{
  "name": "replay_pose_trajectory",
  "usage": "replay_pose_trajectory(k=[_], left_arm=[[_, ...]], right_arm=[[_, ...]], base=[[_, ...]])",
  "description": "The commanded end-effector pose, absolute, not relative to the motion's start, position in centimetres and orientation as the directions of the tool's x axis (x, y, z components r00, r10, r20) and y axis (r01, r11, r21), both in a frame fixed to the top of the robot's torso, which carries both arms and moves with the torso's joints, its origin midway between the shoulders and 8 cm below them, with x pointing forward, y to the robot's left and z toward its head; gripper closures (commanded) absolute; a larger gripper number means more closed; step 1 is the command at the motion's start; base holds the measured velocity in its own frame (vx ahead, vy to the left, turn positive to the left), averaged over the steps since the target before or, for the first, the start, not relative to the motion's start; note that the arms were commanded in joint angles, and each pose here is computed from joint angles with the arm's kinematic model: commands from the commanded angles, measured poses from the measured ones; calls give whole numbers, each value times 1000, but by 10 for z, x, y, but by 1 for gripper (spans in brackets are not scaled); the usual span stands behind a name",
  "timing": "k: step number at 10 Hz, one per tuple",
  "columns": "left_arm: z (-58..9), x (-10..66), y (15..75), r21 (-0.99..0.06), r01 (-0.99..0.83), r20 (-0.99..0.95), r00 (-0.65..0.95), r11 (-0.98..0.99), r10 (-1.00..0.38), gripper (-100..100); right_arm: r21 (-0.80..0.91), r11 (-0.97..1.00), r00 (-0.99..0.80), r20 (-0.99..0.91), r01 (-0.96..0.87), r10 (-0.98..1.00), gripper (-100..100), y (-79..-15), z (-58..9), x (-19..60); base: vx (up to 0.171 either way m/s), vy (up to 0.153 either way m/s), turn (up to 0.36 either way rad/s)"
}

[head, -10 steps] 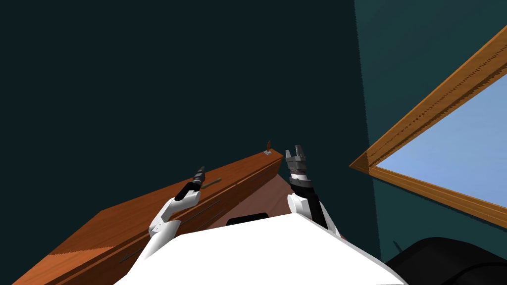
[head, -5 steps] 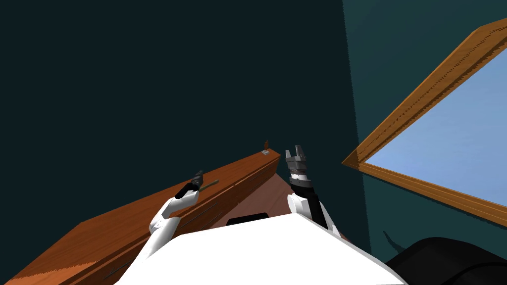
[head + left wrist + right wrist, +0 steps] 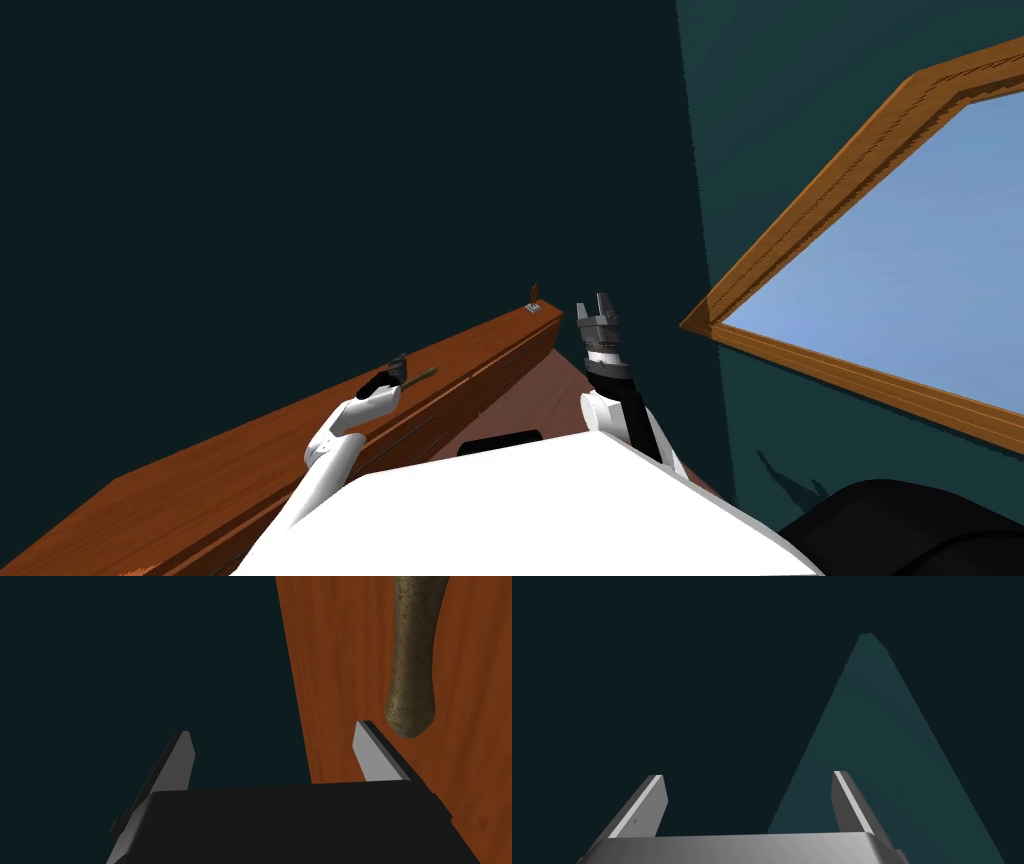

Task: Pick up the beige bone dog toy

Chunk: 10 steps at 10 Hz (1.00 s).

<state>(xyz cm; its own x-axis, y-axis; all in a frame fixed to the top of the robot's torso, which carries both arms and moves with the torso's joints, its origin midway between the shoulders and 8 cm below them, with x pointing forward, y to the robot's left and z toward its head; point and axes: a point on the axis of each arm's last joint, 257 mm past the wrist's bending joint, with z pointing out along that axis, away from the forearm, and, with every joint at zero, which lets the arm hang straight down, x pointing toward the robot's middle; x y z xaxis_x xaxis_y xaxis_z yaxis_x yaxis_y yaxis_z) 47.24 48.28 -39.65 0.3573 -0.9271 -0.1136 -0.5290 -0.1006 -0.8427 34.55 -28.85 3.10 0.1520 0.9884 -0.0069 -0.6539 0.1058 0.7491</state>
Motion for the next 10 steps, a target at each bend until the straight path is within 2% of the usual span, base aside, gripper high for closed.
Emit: replay_pose_trajectory(k=[1,10], left_arm=[[-407,468,494,-821,-555,-110,381,-132,-918,-100],[-468,428,524,-699,-662,-107,469,-270,-876,-100]], right_arm=[[749,106,152,-7,-654,988,0,-288,31,346],[749,106,152,-7,-654,988,0,-288,31,345]], base=[[19,2,-101],[19,9,-64]])
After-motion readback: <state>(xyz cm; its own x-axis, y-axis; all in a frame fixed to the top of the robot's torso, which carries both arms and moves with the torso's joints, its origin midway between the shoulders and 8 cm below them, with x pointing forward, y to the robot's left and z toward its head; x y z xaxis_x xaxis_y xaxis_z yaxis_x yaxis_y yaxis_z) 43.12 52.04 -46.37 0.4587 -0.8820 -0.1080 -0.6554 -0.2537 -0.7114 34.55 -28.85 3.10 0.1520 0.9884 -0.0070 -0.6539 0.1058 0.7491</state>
